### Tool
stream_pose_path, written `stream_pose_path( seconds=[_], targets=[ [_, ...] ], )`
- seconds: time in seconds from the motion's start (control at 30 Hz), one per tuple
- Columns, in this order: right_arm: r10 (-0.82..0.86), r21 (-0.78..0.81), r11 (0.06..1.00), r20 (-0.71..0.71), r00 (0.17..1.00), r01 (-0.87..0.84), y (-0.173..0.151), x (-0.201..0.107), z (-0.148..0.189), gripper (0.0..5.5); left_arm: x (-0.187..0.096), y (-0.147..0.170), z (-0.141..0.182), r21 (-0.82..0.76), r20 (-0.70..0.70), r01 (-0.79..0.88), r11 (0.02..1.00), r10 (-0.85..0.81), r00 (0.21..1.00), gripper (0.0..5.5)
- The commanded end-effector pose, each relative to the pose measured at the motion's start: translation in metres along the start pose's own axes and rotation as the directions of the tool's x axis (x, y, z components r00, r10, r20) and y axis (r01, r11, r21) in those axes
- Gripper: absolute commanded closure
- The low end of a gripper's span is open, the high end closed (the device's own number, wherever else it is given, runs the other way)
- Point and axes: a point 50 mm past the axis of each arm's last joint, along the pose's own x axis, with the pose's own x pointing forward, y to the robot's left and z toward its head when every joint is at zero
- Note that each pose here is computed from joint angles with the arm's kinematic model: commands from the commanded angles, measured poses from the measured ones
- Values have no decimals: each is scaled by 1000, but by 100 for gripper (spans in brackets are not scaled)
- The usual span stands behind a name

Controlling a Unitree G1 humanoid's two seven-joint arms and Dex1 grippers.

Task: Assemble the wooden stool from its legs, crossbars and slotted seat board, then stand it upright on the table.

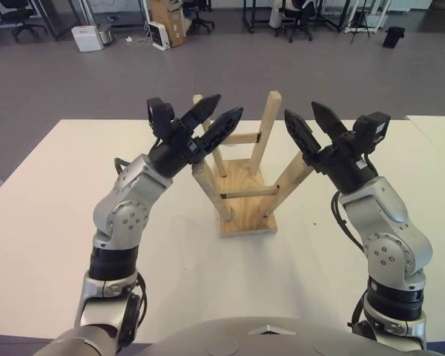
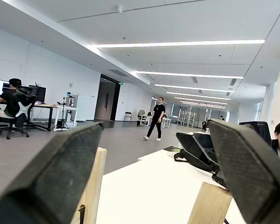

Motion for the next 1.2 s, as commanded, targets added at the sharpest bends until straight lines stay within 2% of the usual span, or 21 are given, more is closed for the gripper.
stream_pose_path(
  seconds=[0.03,0.2,0.33,0.43,0.53,0.6,0.67,0.73,0.77,0.83,0.93,1.0,1.07,1.13,1.17,1.2],
  targets=[
    [-79,71,993,-130,988,89,-16,-10,-22,168,-28,14,-64,-238,-163,-314,919,281,946,139],
    [-81,60,994,-120,990,88,-17,-7,-20,168,-24,12,-68,-223,-176,-305,926,269,947,139],
    [-106,88,991,27,994,103,-31,1,18,168,-13,0,-61,-249,-166,-231,941,193,967,139],
    [-89,-11,996,-24,996,88,-40,5,20,168,0,-18,-65,-360,-169,-171,917,117,979,139],
    [-51,-18,999,-73,996,50,-38,16,5,168,15,-35,-77,-466,-200,-116,877,24,980,139],
    [-29,-39,999,-70,997,27,-39,22,7,168,24,-44,-80,-485,-215,-60,873,-52,975,139],
    [-41,-81,996,-45,998,38,-47,22,18,168,28,-43,-72,-483,-188,-22,875,-79,979,139],
    [-81,-131,988,-16,997,78,-59,16,33,168,32,-39,-50,-472,-111,41,881,-105,988,139],
    [-97,-155,983,-5,995,96,-65,14,39,168,39,-35,-34,-304,-118,46,952,-86,989,139],
    [-134,-195,971,29,991,137,-73,7,53,168,62,-34,25,-168,70,108,980,-97,993,139],
    [-202,-220,952,75,977,214,-85,-3,65,168,74,-33,93,-45,290,176,983,-156,944,139],
    [-279,-230,927,98,955,295,-94,-12,66,168,72,-20,120,51,365,109,993,-120,923,139],
    [-473,-348,818,49,880,459,-118,-36,49,168,59,29,118,209,300,-148,967,80,950,139],
    [-635,-449,706,-62,770,547,-137,-71,17,168,33,81,101,365,169,-323,873,279,945,139],
    [-682,-502,673,-138,719,542,-141,-89,-1,168,17,103,91,423,99,-381,822,376,921,139],
    [-690,-552,682,-269,672,480,-139,-109,-28,168,-4,127,74,503,-4,-413,759,480,877,139]
  ],
)
